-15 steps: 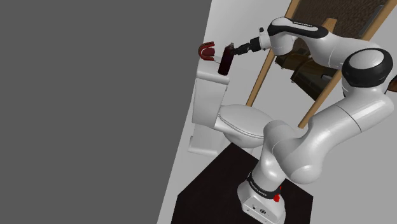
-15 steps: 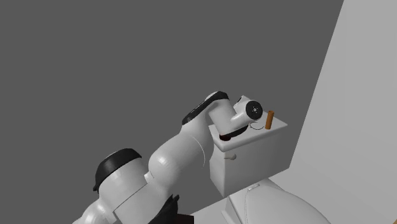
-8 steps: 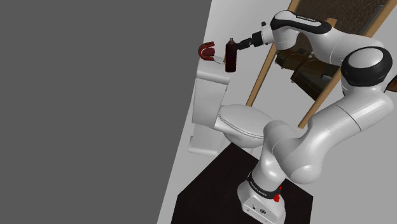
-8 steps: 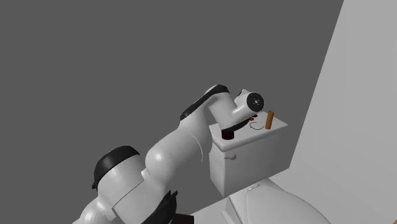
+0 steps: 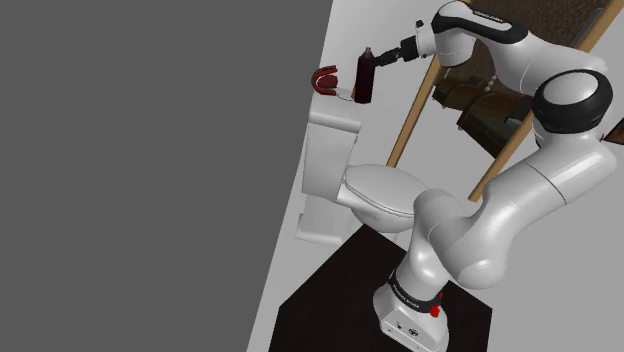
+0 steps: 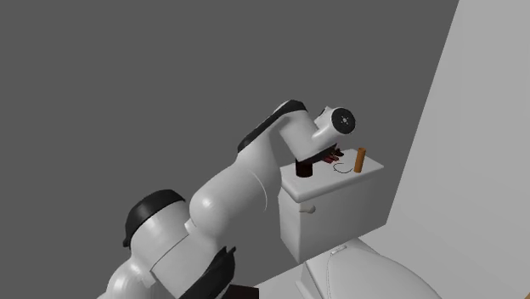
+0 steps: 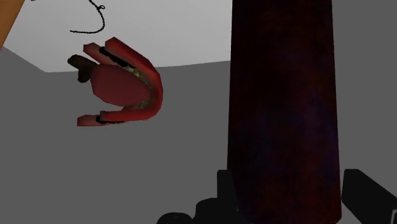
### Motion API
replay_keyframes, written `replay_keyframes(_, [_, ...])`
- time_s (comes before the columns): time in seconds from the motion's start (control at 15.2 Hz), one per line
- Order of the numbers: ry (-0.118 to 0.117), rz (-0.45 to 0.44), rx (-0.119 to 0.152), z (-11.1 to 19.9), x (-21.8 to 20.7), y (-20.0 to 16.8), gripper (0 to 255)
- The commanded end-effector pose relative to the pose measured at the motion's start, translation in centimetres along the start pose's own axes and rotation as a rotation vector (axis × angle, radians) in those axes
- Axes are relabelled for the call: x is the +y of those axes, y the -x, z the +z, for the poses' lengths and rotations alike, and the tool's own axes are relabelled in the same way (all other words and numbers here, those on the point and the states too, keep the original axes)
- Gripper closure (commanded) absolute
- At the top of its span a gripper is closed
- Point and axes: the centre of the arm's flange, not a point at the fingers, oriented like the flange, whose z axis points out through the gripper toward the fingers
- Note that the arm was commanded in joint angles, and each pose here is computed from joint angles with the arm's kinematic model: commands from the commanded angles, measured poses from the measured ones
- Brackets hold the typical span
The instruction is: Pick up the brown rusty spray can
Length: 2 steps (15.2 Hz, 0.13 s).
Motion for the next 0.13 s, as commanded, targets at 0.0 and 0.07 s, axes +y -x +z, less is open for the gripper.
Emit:
replay_keyframes(0.0, [0.0,0.0,0.001,-0.45,0.01,-0.52,255])
replay_keyframes(0.07, [0.0,0.0,0.001,-0.45,0.01,-0.52,255])
